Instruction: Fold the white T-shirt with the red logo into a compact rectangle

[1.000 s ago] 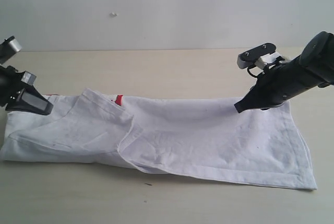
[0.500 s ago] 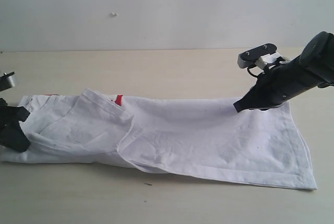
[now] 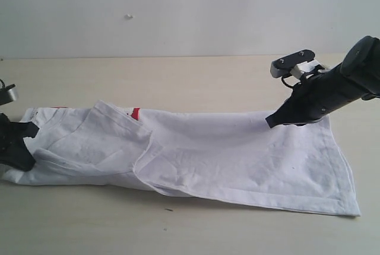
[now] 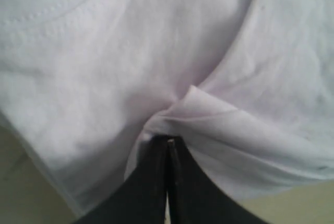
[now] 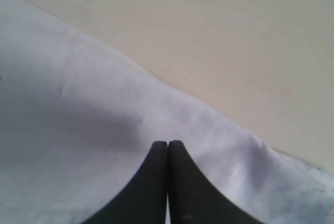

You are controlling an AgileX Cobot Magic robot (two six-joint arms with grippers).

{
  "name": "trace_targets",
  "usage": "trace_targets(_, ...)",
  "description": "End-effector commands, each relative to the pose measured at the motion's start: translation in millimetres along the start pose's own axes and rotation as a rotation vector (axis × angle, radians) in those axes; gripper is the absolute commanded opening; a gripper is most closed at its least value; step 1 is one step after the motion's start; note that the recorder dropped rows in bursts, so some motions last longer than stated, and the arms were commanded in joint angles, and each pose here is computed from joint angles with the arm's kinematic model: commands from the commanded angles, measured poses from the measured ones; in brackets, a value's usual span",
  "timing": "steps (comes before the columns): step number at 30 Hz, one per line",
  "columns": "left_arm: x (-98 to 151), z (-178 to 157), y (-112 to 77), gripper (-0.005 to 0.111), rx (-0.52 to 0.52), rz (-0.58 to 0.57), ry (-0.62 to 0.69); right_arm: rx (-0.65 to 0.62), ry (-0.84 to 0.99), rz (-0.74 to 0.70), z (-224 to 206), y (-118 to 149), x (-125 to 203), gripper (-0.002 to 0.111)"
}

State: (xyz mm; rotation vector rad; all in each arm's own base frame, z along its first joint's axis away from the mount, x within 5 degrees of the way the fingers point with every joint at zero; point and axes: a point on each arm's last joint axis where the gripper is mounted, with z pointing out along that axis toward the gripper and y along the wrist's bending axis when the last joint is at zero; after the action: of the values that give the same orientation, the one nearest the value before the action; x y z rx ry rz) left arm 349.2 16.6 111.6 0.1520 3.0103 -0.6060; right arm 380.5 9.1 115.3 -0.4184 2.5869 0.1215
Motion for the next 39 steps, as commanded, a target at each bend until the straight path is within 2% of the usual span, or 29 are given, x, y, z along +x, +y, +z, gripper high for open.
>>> trace_targets(1,-8,-32,-2.7,0.000,-0.016,0.010,-0.107,0.003,-0.010,0.007,-3,-2,-2,0.000)
trace_targets(4,-9,-54,-2.1,0.000,-0.042,0.021,-0.187,0.003,-0.010,0.007,-3,-2,-2,0.000)
trace_targets(7,-9,-68,6.0,0.003,-0.051,-0.026,-0.258,0.001,-0.008,0.007,-3,-2,-2,0.000)
trace_targets(10,-6,-73,16.3,0.019,-0.036,-0.072,-0.274,0.001,-0.008,0.007,-3,-2,-2,0.000)
trace_targets(14,-2,-68,26.9,0.055,-0.022,-0.101,-0.248,0.001,-0.008,0.007,-3,-2,-2,0.000)
trace_targets(17,-2,-60,31.3,0.073,-0.013,-0.118,-0.224,0.001,-0.008,0.007,-3,-2,-2,0.000)
trace_targets(24,-2,-42,40.0,0.073,-0.006,-0.134,-0.181,-0.002,-0.006,0.007,-3,-2,-2,0.000)
trace_targets(30,-6,-42,40.3,0.073,0.002,-0.126,-0.225,-0.003,-0.005,0.007,-3,-1,-2,0.000)
trace_targets(39,-7,-30,44.8,0.073,0.023,-0.157,-0.216,-0.005,-0.004,0.007,-3,-1,-2,0.000)
